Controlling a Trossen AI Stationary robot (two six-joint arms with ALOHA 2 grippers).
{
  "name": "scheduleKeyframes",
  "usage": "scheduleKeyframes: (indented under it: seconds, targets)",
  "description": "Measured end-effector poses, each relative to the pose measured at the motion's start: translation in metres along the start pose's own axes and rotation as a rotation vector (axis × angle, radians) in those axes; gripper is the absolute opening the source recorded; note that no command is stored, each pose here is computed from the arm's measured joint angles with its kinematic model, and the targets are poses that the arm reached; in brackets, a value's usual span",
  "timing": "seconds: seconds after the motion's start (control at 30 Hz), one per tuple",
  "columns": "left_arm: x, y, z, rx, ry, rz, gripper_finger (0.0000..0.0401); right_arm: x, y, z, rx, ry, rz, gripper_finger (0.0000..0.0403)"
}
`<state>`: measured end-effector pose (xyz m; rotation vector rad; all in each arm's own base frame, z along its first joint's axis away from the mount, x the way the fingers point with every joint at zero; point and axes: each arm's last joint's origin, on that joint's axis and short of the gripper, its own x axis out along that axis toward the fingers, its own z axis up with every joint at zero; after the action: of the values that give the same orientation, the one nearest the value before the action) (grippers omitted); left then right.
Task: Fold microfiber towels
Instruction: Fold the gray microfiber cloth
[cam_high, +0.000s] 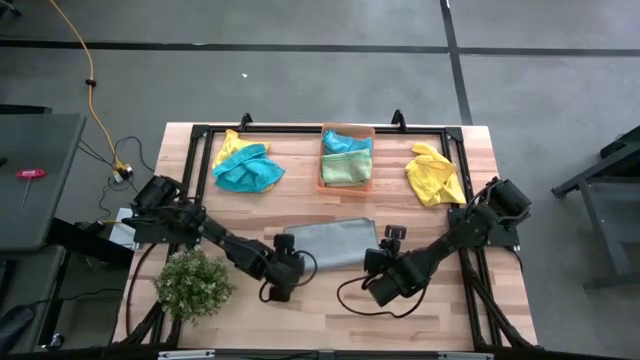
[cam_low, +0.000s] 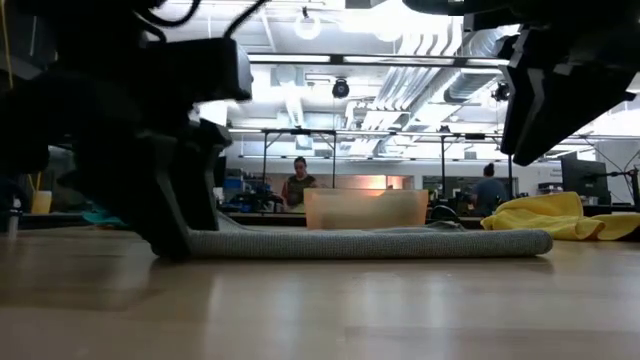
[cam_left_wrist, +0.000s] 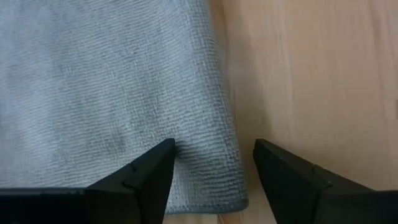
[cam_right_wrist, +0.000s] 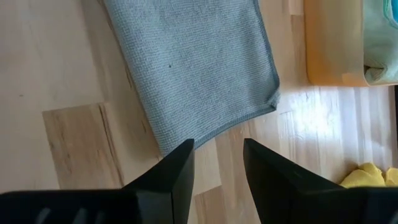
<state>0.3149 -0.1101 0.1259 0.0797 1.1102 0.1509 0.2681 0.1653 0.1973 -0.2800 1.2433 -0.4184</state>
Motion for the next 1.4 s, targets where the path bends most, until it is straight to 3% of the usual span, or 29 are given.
scheduleKeyframes:
  seconds: [0.27,0.53,0.73,1.0,1.4]
  targets:
    - [0.002,0.0,0.0,-0.02,0.03,-0.057,0.0208,0.002,0.0,0.005,-0.048,-0.008,0.042,0.0129]
    - [0.002,0.001,-0.001,-0.014,0.038,-0.04,0.0207,0.017,-0.001,0.025,-0.251,-0.02,0.241,0.0129]
    - [0.002,0.0,-0.002,-0.012,0.039,-0.039,0.0207,0.037,-0.016,0.035,-0.251,0.092,0.376,0.0129]
    - [0.002,0.0,-0.002,-0.008,0.031,-0.028,0.0207,0.05,-0.026,0.036,-0.272,0.163,0.394,0.0129]
    - [0.002,-0.001,-0.002,-0.007,0.03,-0.025,0.0205,0.079,-0.007,0.029,-0.32,0.28,0.364,0.0129]
